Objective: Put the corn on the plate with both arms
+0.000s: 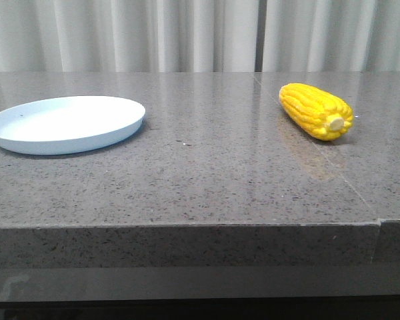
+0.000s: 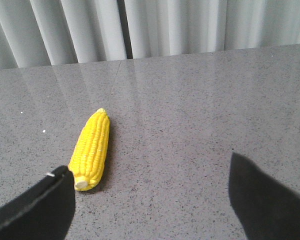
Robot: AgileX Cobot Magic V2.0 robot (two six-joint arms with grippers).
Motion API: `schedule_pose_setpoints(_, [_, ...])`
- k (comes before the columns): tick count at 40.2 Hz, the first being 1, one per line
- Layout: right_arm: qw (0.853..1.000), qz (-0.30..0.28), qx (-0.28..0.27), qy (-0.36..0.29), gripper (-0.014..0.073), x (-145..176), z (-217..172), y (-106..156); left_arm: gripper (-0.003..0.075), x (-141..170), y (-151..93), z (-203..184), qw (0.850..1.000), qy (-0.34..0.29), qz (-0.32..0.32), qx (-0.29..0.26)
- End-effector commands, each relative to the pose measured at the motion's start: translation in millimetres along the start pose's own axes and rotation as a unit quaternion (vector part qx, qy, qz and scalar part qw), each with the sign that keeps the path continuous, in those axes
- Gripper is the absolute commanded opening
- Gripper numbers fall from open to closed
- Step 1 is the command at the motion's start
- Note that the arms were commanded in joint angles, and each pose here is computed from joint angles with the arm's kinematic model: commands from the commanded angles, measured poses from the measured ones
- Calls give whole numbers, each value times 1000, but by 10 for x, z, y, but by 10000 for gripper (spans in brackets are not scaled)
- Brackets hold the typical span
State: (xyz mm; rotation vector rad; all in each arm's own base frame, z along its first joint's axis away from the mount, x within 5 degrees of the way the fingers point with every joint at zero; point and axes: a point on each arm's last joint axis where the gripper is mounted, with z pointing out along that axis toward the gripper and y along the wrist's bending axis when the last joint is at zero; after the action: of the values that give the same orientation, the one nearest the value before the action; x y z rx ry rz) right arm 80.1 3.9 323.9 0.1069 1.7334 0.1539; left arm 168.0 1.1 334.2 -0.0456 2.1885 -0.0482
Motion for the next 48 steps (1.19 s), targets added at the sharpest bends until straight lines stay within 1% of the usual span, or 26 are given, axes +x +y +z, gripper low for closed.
schedule_pose_setpoints(1, [999, -4, -2, -54, 648, -178, -16, 18, 566, -261, -46, 141, 1000, 5, 1, 12])
schedule_pose_setpoints(9, [999, -4, -2, -54, 648, -178, -16, 18, 566, -437, -261, 505, 996, 63, 38, 47])
schedule_pose_setpoints(12, [999, -4, -2, -54, 648, -178, -16, 18, 566, -460, -279, 659, 993, 103, 40, 47])
schedule_pose_setpoints(19, [999, -4, -2, -54, 648, -178, -16, 18, 566, -518, -306, 972, 983, 171, 42, 46])
schedule_pose_setpoints(22, [999, -4, -2, -54, 648, -178, -16, 18, 566, -528, -320, 1110, 980, 188, 38, 48])
schedule_pose_setpoints(27, [999, -4, -2, -54, 648, -178, -16, 18, 566, -544, -346, 1329, 976, 207, 30, 53])
schedule_pose_setpoints(38, [999, -4, -2, -54, 648, -178, -16, 18, 564, -583, -390, 1668, 972, 228, 16, 61])
schedule_pose_setpoints(48, [999, -4, -2, -54, 648, -178, -16, 18, 563, -559, -543, 1886, 966, 247, 22, 76])
